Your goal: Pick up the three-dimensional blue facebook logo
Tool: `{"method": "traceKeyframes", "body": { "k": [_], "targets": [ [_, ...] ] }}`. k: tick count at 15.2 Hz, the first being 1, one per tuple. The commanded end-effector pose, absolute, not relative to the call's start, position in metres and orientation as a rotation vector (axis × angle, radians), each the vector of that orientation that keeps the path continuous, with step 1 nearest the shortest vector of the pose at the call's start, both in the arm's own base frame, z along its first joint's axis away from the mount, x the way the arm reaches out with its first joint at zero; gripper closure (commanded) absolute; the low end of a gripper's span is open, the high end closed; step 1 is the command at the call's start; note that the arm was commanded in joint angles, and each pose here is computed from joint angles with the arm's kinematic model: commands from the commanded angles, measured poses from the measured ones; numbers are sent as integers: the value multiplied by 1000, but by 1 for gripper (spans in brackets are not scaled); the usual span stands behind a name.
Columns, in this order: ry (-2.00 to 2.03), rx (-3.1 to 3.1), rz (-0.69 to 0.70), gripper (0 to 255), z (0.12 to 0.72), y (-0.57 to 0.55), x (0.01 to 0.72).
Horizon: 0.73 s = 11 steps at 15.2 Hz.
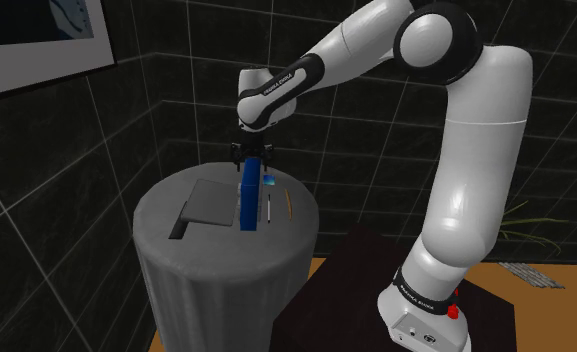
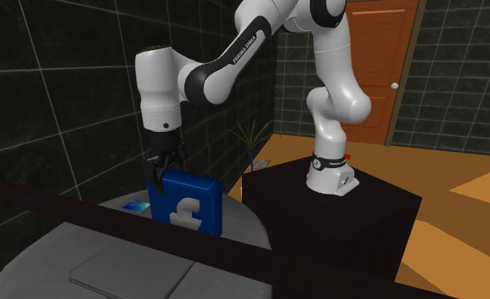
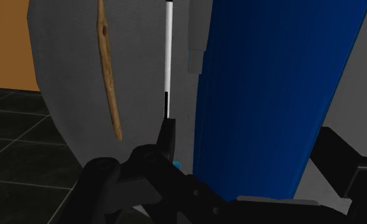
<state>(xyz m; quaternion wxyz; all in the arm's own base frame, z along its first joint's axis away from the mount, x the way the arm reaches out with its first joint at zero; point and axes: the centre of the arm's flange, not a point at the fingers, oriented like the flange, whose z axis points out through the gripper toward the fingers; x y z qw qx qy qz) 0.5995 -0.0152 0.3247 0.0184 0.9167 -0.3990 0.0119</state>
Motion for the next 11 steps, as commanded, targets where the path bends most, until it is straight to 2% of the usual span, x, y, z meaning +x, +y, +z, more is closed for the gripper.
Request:
{"method": "traceKeyframes", "body": {
  "k": [1, 11],
  "targets": [
    [-1239, 2847, 37, 255, 324, -15, 599],
    [-1239, 2847, 37, 255, 329, -15, 599]
  ]
}}
